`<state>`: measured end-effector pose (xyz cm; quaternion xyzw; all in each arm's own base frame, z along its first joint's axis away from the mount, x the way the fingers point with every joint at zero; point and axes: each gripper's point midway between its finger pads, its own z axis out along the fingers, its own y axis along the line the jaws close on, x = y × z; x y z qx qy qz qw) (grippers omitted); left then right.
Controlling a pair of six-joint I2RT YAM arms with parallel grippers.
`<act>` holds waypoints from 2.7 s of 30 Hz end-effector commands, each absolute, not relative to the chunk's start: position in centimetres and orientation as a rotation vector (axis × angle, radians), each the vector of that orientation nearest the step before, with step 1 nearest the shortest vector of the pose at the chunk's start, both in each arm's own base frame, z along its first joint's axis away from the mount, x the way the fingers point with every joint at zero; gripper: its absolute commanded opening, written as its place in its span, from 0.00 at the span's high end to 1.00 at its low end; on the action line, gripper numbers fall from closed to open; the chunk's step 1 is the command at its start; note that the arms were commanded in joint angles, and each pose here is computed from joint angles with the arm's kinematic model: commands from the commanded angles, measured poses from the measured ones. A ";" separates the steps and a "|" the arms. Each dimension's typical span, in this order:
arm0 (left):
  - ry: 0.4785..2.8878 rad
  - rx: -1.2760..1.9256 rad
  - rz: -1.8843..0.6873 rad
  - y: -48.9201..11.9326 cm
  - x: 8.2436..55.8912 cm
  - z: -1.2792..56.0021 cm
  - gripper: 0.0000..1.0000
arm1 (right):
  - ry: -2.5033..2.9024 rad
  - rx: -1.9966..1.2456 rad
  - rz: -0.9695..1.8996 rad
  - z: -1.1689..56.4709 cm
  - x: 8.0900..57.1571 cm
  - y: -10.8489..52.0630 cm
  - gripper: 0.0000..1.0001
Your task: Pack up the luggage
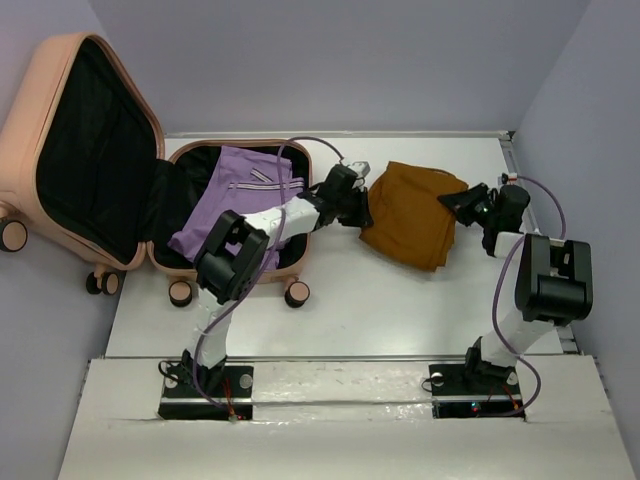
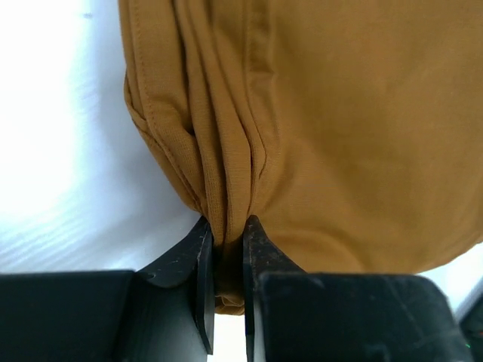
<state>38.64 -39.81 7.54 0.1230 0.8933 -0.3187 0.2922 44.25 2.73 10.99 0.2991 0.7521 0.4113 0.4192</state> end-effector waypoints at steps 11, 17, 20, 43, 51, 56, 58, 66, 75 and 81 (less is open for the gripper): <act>1.926 0.118 -0.950 -28.4 41.9 32.1 0.94 | 1.699 0.170 1.245 30.5 45.4 18.5 0.93; 1.863 -0.105 -0.702 -15.0 40.4 34.4 0.94 | 1.710 0.063 1.365 32.1 48.3 28.4 0.93; 1.884 -0.239 -0.539 -8.5 39.0 32.6 0.94 | 1.716 -0.014 1.444 32.9 47.9 34.1 0.93; 1.571 -0.719 0.083 6.6 22.2 37.5 0.01 | 2.012 -0.324 0.751 23.6 48.6 40.6 0.00; 1.436 -0.973 0.416 12.1 13.6 36.1 0.01 | 1.909 -0.351 0.681 28.7 45.5 36.7 0.00; 1.402 -1.046 0.670 14.7 12.7 35.2 0.01 | 1.872 -0.397 0.729 29.4 42.0 35.2 0.02; 1.411 -1.023 0.739 15.2 14.8 35.6 0.02 | 1.835 -0.415 0.764 30.8 40.5 34.7 0.03; 1.489 -1.075 0.882 18.6 19.7 34.5 0.03 | 1.835 -0.443 0.790 30.3 38.9 33.0 0.03; 1.480 -1.083 0.825 19.5 22.6 37.9 0.70 | 1.891 -0.445 0.785 27.6 39.3 33.4 0.04; 1.556 -0.778 0.569 12.3 25.8 37.1 0.94 | 1.960 -0.401 0.758 24.7 40.4 33.1 0.04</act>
